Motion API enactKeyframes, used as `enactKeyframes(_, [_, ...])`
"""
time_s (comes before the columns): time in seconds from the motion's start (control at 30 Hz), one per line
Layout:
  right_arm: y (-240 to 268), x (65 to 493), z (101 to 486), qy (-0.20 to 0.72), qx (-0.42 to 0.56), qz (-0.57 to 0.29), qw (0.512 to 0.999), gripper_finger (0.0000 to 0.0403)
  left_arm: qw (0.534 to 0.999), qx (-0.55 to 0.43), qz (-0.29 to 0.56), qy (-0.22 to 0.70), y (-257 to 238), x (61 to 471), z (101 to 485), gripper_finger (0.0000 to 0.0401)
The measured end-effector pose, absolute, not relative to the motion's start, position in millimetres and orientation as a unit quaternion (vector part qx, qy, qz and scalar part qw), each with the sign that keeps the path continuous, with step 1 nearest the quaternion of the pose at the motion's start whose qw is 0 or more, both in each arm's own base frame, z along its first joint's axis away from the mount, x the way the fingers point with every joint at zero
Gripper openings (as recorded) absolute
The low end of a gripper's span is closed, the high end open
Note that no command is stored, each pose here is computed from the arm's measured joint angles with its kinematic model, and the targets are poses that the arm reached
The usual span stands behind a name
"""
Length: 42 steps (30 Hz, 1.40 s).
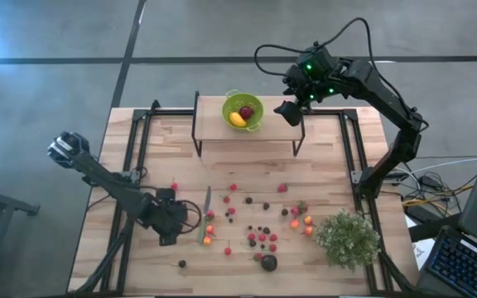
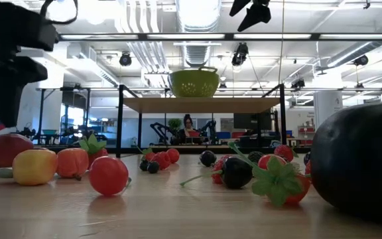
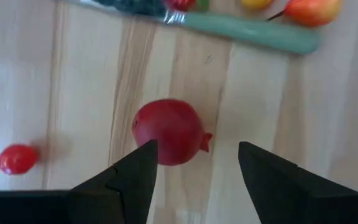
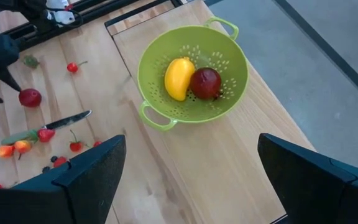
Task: Pick & Place Fruit
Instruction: Put the pomegranate into the green colander on the shelf
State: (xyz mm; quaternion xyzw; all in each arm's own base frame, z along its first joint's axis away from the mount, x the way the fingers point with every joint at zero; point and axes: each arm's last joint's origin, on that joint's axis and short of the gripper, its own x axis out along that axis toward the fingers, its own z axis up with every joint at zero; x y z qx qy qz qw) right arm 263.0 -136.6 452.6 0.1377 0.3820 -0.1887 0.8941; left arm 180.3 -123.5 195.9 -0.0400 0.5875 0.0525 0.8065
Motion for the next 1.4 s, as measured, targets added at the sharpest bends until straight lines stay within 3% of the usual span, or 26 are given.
enactKeyframes(0.53, [-136.6, 263.0, 452.6, 0.383, 0.135, -0.187, 0.895, 0.0363, 0.809, -0.033, 0.091, 0.58, -120.1, 185.6, 190.2, 0.0287])
enactKeyframes(1.4, [-134.9, 264.0, 452.3, 0.384, 0.133, -0.184, 0.895, 0.0363, 0.827, -0.046, 0.086, 0.554, -112.5, 176.2, 149.1, 0.0285])
